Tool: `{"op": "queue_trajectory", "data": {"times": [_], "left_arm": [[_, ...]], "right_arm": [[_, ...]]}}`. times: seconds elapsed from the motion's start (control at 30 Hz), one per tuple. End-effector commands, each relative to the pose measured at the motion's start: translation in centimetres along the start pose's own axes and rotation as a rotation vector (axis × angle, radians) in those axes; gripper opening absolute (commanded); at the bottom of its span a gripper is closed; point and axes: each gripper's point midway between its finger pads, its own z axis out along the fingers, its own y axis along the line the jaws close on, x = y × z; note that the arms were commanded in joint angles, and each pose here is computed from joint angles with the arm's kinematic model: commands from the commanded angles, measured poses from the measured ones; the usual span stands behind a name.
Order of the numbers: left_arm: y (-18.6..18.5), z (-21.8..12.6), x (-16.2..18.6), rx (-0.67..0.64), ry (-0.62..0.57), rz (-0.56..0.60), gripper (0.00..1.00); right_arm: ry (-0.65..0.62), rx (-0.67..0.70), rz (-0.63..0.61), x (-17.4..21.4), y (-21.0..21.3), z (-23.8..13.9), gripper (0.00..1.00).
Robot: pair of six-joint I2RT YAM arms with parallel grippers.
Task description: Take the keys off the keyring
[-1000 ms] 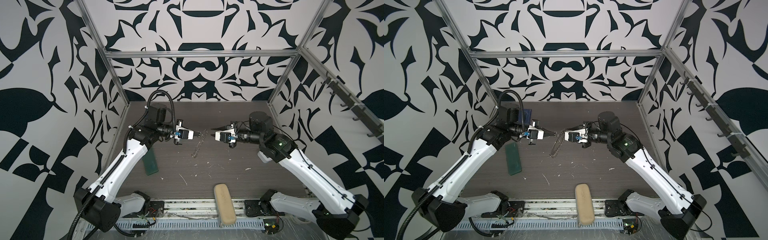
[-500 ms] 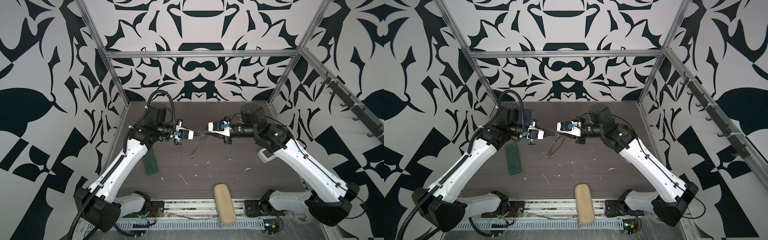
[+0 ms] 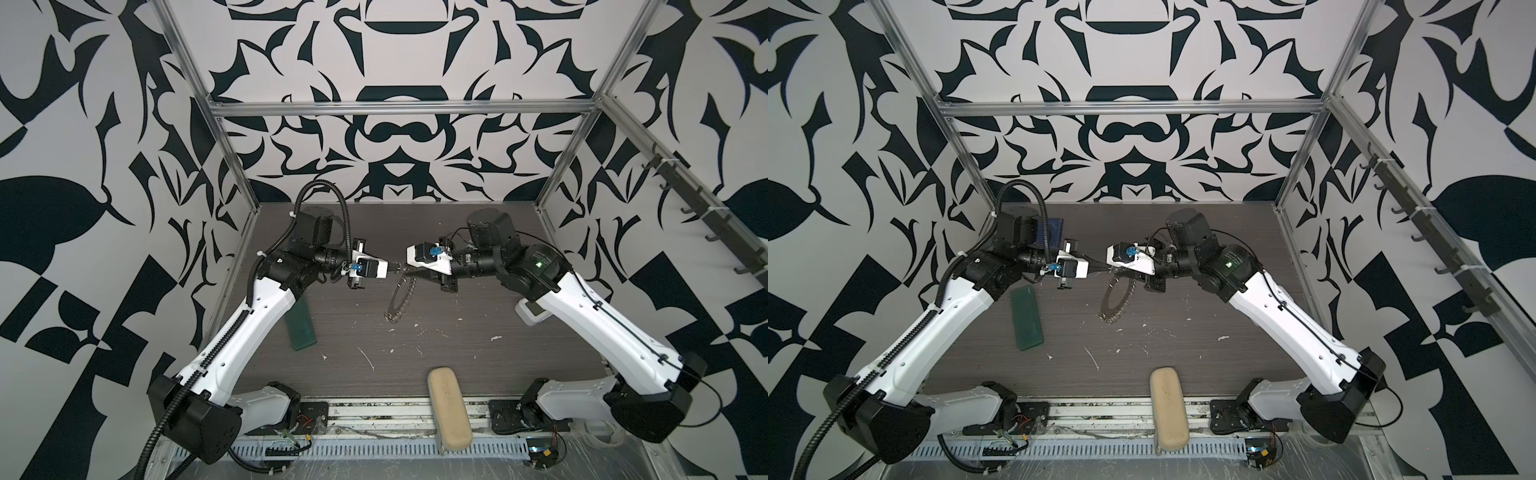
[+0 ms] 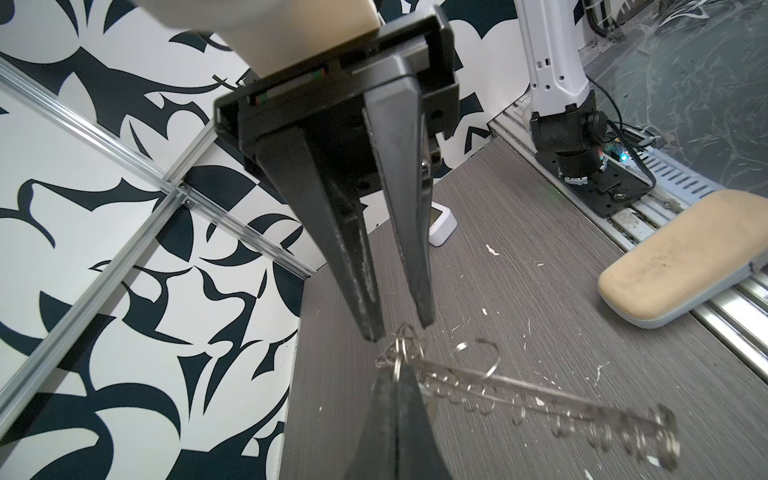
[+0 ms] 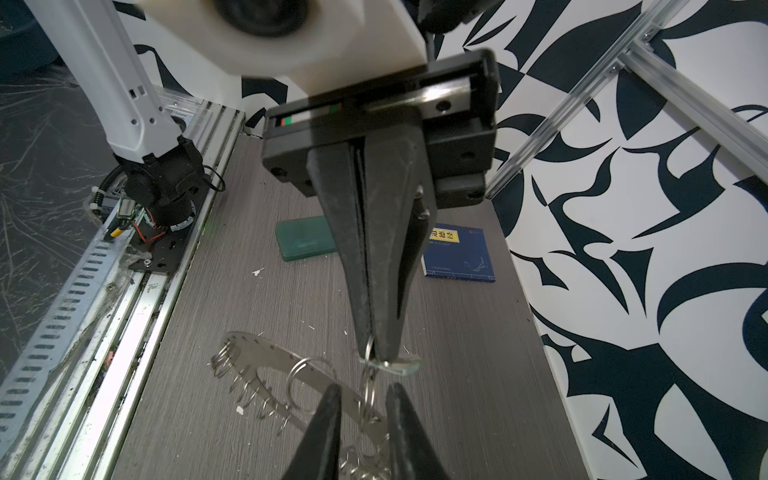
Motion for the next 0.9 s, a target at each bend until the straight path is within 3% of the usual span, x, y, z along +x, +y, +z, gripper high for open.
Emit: {"op": "queue_trajectory", "data": {"times": [0.0, 0.2, 0.27, 0.47, 0.63, 0.87], "left_arm": [[0.7, -0.6, -1.6, -0.017, -0.029, 0.047, 0.00], [0.7, -0.7, -1.7, -0.021, -0.026, 0.052, 0.00], [0.6, -0.8, -1.7, -0.023, -0.023, 0.050, 0.00], [0.8, -1.4, -1.3, -0.044, -0.008, 0.031, 0.00], [1.1, -1.9, -1.1, -0.074, -0.008, 0.022, 0.00], [1.2, -1.8, -1.0, -0.089, -0.017, 0.023, 0.00]], "right_arm": [[-0.032, 0.026, -0.004, -1.4, -0.7, -0.5, 0.23], [-0.022, 0.008, 0.010, -1.0, -0.6, 0.1, 0.10], [-0.021, 0.003, 0.006, -0.9, -0.5, 0.2, 0.01], [-0.013, 0.023, -0.022, -0.7, -0.4, -0.4, 0.00], [-0.178, 0.053, 0.033, -2.3, -0.9, -2.4, 0.00], [-0.316, 0.046, 0.087, -3.6, -1.3, -3.5, 0.00]]}}
